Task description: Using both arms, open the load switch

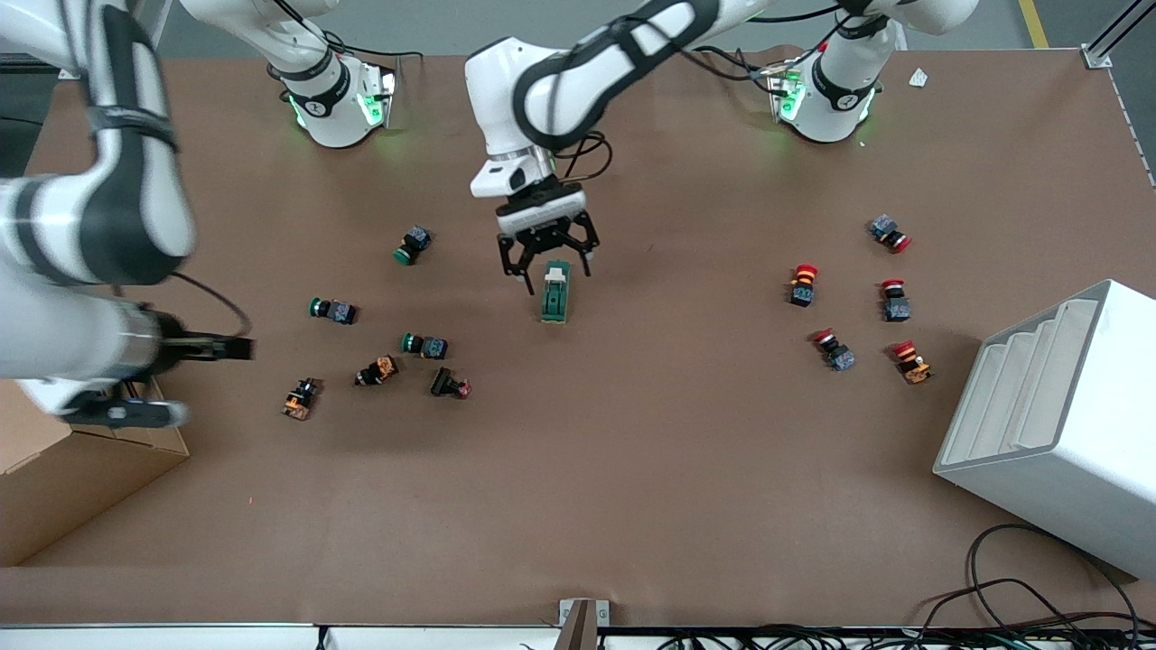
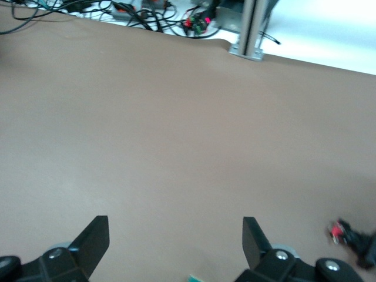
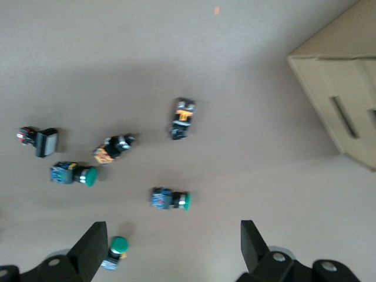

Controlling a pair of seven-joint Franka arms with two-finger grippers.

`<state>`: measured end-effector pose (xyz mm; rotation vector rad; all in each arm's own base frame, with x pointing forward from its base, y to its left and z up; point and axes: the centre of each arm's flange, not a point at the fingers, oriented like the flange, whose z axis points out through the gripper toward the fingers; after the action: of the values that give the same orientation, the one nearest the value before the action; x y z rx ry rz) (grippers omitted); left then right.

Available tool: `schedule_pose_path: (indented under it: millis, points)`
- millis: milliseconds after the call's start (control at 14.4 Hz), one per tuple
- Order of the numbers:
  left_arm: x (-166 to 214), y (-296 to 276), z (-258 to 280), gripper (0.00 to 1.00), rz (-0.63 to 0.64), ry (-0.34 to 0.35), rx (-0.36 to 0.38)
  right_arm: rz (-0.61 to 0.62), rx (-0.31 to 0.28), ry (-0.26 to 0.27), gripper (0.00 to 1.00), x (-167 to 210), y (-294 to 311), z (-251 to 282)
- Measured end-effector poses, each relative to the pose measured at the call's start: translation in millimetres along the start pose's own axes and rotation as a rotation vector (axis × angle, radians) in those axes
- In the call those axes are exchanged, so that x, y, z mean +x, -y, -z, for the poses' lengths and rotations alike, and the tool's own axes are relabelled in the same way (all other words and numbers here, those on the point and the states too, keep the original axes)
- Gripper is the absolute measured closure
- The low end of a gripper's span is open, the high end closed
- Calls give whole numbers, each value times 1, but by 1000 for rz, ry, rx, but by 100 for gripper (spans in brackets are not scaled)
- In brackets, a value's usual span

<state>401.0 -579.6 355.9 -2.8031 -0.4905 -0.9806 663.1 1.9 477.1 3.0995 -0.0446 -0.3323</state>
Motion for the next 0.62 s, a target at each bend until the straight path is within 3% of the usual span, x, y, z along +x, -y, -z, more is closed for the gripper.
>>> schedule_pose_path:
  millis: [278, 625]
  points:
    - [146, 58, -1, 0, 37, 129, 44, -20, 20, -52, 0, -4, -57, 26]
    - [292, 161, -21, 0, 44, 256, 79, -14, 23, -15, 0, -13, -54, 38]
